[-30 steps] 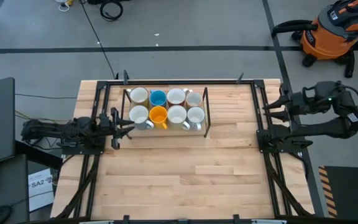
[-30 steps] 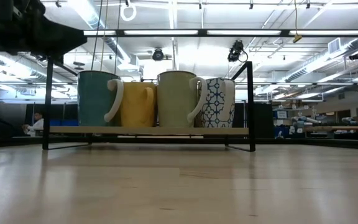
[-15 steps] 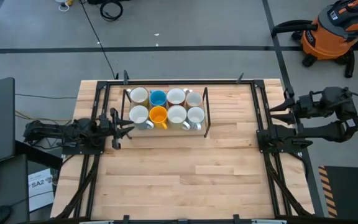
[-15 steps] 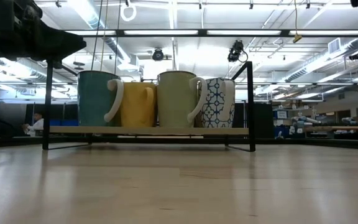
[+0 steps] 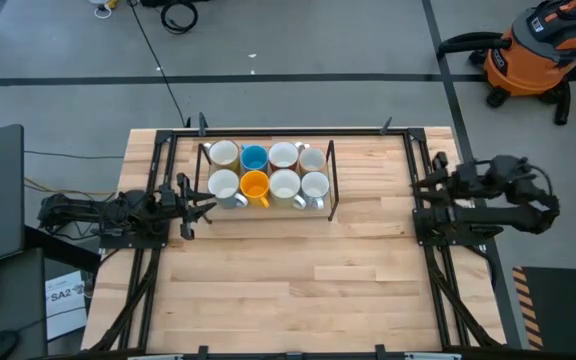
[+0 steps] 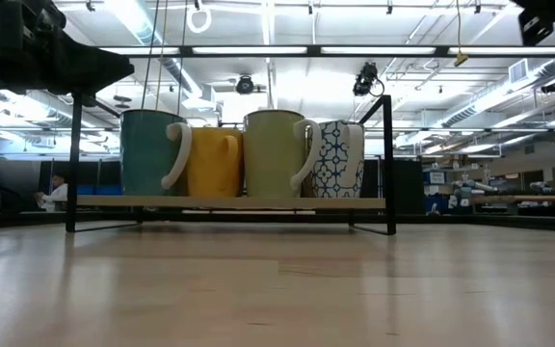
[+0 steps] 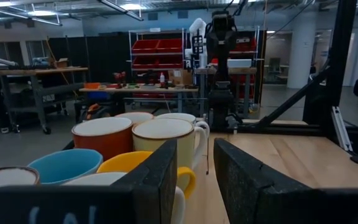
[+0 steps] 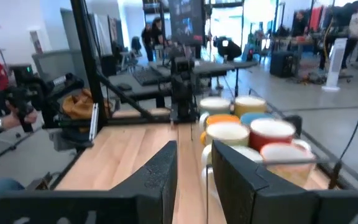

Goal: Place coffee mugs
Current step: Return to Home Position

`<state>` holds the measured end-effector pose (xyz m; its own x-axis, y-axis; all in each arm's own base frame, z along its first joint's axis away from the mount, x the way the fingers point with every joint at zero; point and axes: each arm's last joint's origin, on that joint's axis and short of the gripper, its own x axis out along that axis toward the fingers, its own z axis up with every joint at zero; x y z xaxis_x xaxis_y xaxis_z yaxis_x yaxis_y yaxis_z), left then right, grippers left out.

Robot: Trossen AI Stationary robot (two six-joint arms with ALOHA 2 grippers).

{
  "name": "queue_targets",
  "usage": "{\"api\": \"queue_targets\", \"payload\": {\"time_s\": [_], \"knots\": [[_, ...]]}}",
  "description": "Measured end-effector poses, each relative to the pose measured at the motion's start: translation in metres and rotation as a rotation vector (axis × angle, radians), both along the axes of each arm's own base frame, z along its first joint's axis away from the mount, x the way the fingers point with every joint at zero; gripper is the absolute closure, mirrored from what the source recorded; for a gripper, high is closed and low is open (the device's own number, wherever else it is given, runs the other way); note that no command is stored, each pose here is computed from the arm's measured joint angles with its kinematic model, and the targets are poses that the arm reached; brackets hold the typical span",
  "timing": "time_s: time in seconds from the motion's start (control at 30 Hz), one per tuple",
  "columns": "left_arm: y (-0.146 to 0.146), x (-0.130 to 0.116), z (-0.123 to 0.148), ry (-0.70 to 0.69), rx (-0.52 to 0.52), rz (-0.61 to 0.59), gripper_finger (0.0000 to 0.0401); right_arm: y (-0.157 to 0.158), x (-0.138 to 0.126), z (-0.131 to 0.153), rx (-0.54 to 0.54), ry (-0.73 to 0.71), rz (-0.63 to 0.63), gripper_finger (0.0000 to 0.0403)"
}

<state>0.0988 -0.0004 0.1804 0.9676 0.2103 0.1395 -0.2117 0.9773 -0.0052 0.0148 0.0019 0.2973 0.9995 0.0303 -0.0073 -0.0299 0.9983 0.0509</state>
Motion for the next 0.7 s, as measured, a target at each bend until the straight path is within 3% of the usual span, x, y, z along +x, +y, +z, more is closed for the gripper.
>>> {"api": "queue_targets", "payload": {"time_s": [0.37, 0.7], "knots": [[0.0, 0.0, -0.001, 0.006, -0.001, 0.009, 0.0289, -0.003, 0.049, -0.043, -0.035, -0.122, 0.023, 0.0298], [0.001, 0.0, -0.001, 0.014, -0.001, 0.036, 0.0289, -0.005, 0.071, -0.084, -0.039, -0.153, 0.011, 0.0298]]}}
